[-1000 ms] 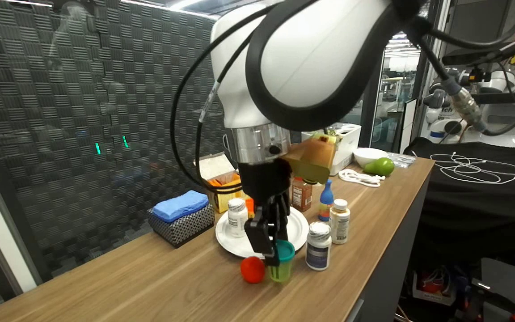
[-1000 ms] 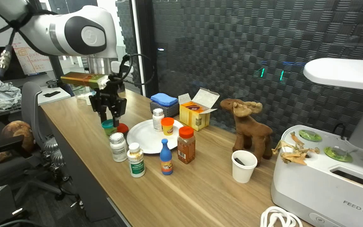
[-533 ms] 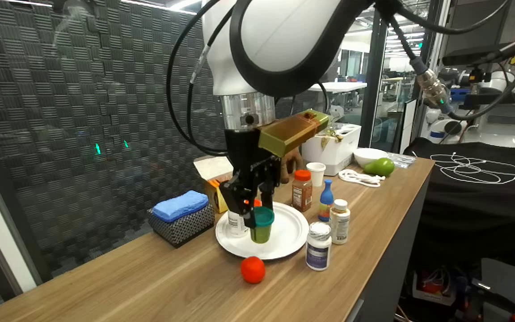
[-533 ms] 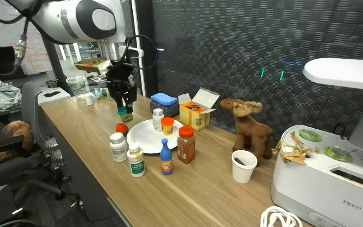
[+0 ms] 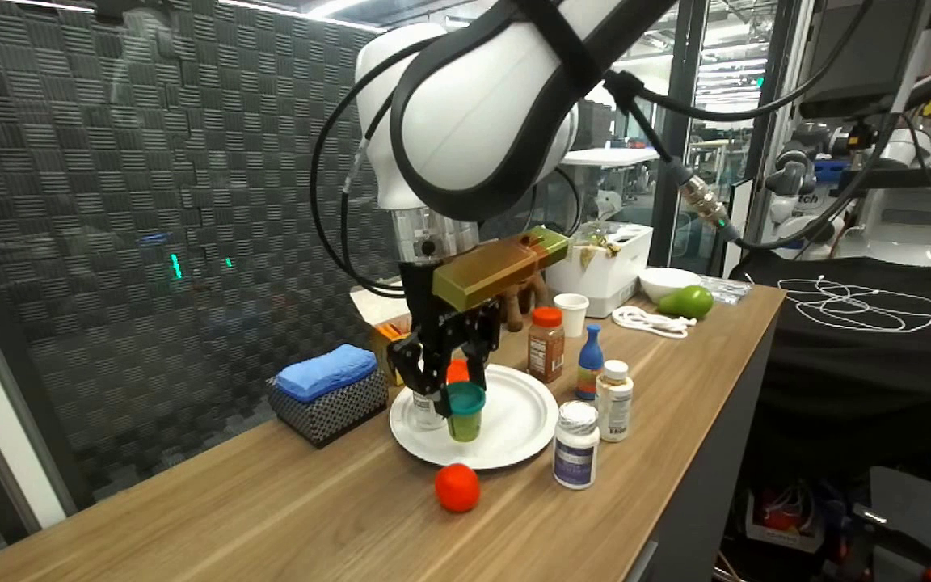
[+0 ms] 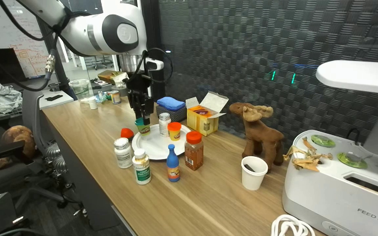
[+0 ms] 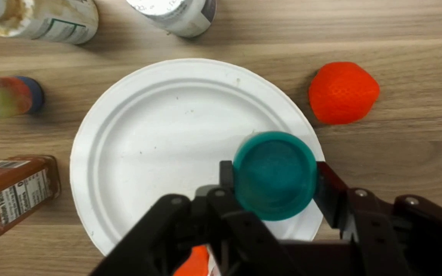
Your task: Pick up all the objects surrounding the white plate and arrange them on the plate
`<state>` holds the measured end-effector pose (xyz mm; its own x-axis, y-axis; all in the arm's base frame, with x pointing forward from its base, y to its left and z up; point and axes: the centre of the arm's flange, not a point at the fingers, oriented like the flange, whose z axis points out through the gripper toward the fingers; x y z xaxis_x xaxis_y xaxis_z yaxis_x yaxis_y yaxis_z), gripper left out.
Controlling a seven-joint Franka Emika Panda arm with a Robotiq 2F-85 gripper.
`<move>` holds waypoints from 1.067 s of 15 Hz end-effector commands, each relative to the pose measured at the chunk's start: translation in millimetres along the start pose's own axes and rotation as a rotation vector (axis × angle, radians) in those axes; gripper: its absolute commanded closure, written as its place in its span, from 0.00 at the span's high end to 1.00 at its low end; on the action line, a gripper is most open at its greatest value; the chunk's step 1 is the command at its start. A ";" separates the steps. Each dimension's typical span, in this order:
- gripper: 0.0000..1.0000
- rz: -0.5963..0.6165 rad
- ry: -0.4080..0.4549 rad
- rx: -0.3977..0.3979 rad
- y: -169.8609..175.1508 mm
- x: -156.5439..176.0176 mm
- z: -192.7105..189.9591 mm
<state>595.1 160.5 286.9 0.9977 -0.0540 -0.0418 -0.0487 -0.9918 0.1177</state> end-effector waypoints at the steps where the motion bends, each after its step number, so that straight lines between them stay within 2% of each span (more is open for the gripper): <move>1: 0.28 0.051 -0.016 0.014 -4.9 23.5 4.3; 13: 0.28 0.108 -0.052 0.096 -6.7 52.6 24.1; 14: 0.78 0.111 -0.060 0.105 -8.0 51.1 24.6; 15: 0.80 0.112 -0.065 0.107 -8.3 50.7 24.8; 16: 0.87 0.121 -0.063 0.098 -7.3 48.0 25.1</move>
<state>635.7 157.7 256.4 0.9825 -0.1682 -0.0804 -0.1652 -0.9853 0.0426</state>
